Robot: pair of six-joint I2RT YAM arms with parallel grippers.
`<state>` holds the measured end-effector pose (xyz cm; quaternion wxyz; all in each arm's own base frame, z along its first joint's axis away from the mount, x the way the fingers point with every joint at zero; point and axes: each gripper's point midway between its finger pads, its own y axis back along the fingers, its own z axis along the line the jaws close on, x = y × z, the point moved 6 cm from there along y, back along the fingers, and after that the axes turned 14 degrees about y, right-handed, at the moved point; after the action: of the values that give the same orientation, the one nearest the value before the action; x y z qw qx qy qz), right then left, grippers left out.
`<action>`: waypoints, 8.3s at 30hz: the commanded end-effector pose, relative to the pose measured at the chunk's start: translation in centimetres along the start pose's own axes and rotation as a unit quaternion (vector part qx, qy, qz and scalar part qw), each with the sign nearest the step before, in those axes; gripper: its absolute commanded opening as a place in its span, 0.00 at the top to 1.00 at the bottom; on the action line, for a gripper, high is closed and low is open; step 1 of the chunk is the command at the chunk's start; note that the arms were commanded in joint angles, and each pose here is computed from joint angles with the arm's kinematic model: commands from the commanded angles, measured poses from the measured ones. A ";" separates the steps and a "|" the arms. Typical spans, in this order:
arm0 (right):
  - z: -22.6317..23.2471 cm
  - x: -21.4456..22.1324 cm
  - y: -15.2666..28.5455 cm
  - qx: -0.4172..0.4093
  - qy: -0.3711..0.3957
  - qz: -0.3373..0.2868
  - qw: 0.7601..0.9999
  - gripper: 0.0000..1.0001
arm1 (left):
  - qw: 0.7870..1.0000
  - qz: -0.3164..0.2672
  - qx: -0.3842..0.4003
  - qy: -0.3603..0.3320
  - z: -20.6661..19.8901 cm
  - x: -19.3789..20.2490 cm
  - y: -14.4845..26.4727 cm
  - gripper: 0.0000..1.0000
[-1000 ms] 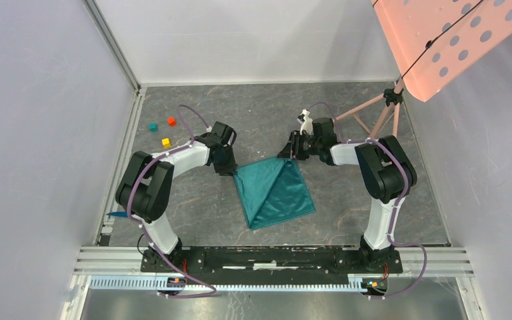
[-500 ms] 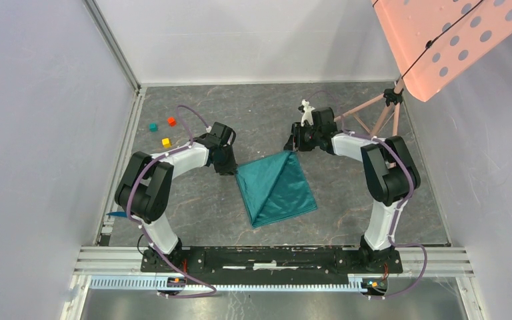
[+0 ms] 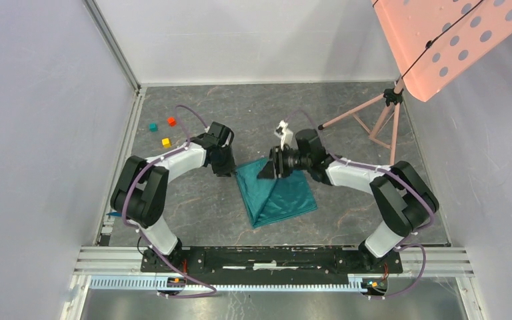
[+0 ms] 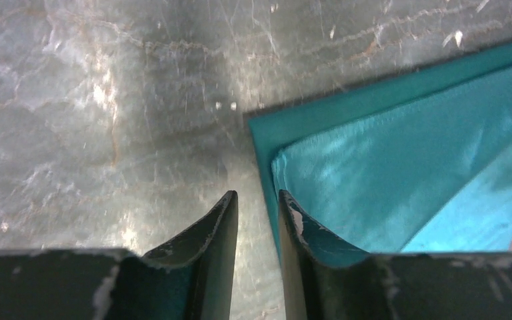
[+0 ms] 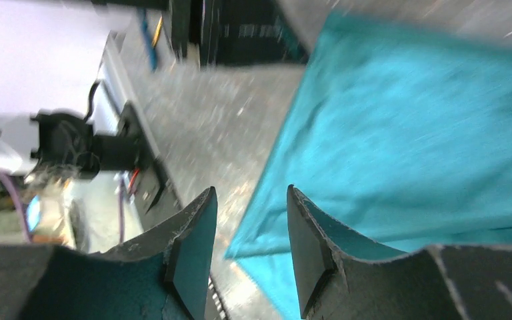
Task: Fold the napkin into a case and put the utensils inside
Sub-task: Smooth out the upper triangle-folded napkin at the center of the board, then pick up the upper triangle-folded napkin from the center of the board, then turn over the upper triangle folded napkin at the center of the board, then smooth out the lower triangle-folded napkin at the center of the board.
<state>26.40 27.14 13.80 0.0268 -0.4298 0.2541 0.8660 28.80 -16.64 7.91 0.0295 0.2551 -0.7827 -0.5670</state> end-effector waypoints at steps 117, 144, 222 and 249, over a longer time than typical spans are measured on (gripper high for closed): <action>8.3 11.3 -3.6 0.283 0.323 0.237 0.871 1.00 | 0.973 -0.050 0.195 0.110 6.5 -2.1 11.7 0.31; 8.8 8.1 0.8 0.182 0.271 0.090 0.941 1.00 | 0.914 -0.013 0.250 0.318 0.0 4.0 0.4 0.31; -1.0 13.1 5.9 0.068 0.106 0.147 0.981 0.40 | 0.990 -0.042 0.090 -0.098 -8.1 -3.0 8.9 0.27; -3.8 15.7 8.5 0.337 0.112 0.204 0.912 0.87 | 0.994 -0.090 0.038 0.056 2.3 3.2 5.6 0.27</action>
<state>17.93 20.02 5.93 -0.0363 -0.4877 0.4953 0.7180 21.22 -14.39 11.88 0.0167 0.3210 -0.7840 -0.5310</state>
